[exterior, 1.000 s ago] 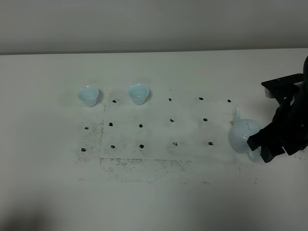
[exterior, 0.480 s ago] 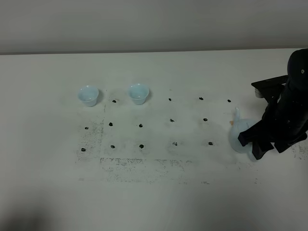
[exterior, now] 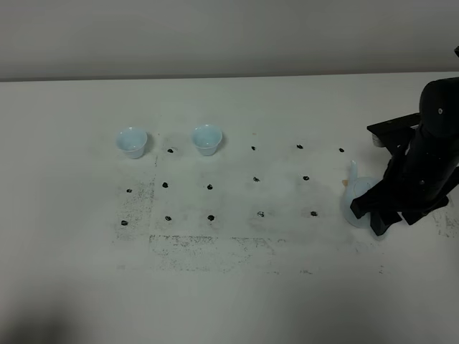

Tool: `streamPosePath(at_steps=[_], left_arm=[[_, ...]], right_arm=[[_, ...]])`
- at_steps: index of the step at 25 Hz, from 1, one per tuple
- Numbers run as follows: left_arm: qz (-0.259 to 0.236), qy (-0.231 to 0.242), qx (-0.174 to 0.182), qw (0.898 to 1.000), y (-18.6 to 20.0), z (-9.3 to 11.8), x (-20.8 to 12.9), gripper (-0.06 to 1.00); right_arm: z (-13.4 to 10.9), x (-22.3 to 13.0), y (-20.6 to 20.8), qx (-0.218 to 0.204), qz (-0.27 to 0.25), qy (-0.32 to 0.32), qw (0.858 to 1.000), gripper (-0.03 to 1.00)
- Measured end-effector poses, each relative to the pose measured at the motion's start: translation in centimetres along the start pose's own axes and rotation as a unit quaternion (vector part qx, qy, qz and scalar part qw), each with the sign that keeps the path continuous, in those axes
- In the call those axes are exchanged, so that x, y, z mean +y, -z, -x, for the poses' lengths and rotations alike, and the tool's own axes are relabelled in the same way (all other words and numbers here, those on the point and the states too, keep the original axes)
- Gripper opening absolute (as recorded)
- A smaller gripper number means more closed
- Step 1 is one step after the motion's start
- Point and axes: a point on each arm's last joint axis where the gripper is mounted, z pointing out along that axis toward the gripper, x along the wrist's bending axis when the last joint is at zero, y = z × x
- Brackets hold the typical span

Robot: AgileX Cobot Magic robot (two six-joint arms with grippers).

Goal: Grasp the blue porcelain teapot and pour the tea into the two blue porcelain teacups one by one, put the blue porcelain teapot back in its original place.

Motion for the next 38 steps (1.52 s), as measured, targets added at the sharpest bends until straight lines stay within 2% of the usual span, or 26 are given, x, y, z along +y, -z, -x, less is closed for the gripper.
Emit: streamPosePath(at_steps=[8, 27, 38], left_arm=[[0.000, 0.000, 0.000, 1.000, 0.0, 0.0, 0.0, 0.60], [0.000, 0.000, 0.000, 1.000, 0.0, 0.0, 0.0, 0.60], [0.000, 0.000, 0.000, 1.000, 0.0, 0.0, 0.0, 0.60]], right_arm=[[0.2, 0.3, 0.0, -0.013, 0.016, 0.010, 1.000, 0.53], [0.3, 0.6, -1.7, -0.010, -0.002, 0.009, 1.000, 0.53], [0.2, 0.8, -1.7, -0.005, 0.011, 0.004, 1.000, 0.53]])
